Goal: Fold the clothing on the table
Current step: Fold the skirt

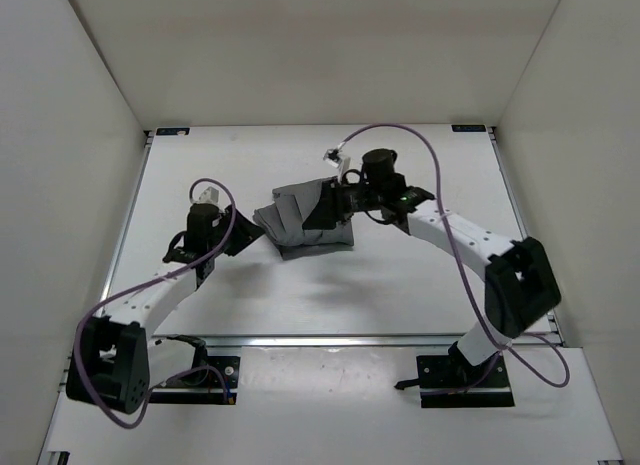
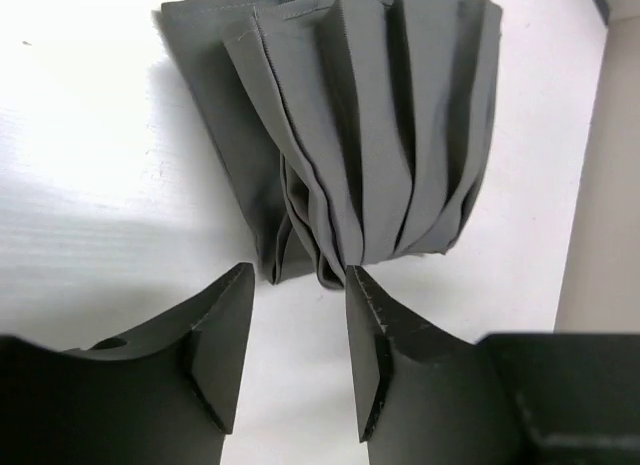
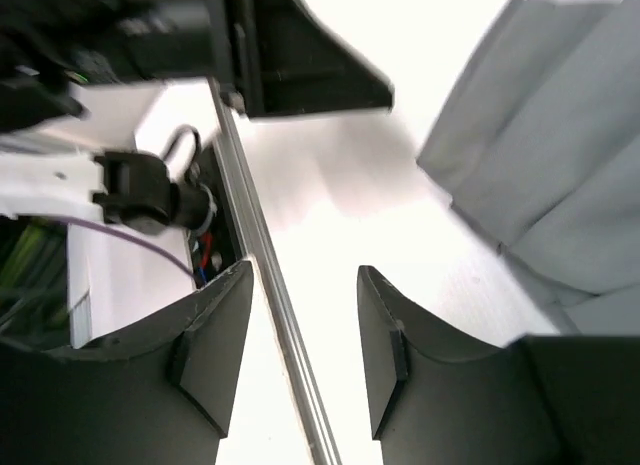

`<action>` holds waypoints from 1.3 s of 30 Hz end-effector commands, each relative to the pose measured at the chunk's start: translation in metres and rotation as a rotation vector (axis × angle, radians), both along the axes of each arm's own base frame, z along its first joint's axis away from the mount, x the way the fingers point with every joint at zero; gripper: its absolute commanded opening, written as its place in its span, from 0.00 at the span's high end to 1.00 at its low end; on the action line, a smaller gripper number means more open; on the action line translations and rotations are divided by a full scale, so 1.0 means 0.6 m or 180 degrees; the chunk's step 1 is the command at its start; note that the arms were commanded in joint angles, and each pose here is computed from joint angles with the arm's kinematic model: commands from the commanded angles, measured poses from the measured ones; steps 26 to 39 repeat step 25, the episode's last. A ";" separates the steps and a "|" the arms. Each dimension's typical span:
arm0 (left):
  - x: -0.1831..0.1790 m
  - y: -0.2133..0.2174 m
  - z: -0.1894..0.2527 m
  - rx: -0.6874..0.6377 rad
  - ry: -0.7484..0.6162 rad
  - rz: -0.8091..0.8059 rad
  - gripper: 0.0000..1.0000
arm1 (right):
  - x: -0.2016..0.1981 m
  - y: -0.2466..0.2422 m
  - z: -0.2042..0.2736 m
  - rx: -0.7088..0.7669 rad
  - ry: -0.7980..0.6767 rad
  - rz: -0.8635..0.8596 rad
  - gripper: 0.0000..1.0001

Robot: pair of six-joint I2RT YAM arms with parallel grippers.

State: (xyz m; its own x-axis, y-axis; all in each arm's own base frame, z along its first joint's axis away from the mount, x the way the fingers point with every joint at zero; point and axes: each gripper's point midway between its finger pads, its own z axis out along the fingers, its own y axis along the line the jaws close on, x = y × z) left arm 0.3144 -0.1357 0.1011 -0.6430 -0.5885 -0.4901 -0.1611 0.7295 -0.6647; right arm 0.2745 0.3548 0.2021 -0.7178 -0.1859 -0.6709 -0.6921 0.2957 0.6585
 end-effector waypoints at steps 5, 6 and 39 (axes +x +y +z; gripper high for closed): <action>-0.054 0.018 0.002 0.0285 0.0142 -0.0374 0.16 | 0.011 -0.082 0.071 0.0225 -0.0449 -0.0546 0.57; -0.063 0.020 -0.003 0.0340 0.0228 -0.0432 0.01 | 0.011 -0.095 0.070 0.0209 -0.0464 -0.0624 0.57; -0.146 0.063 0.045 0.1139 0.0448 -0.1031 0.01 | -0.023 -0.186 -0.020 -0.0267 -0.0120 -0.1012 0.54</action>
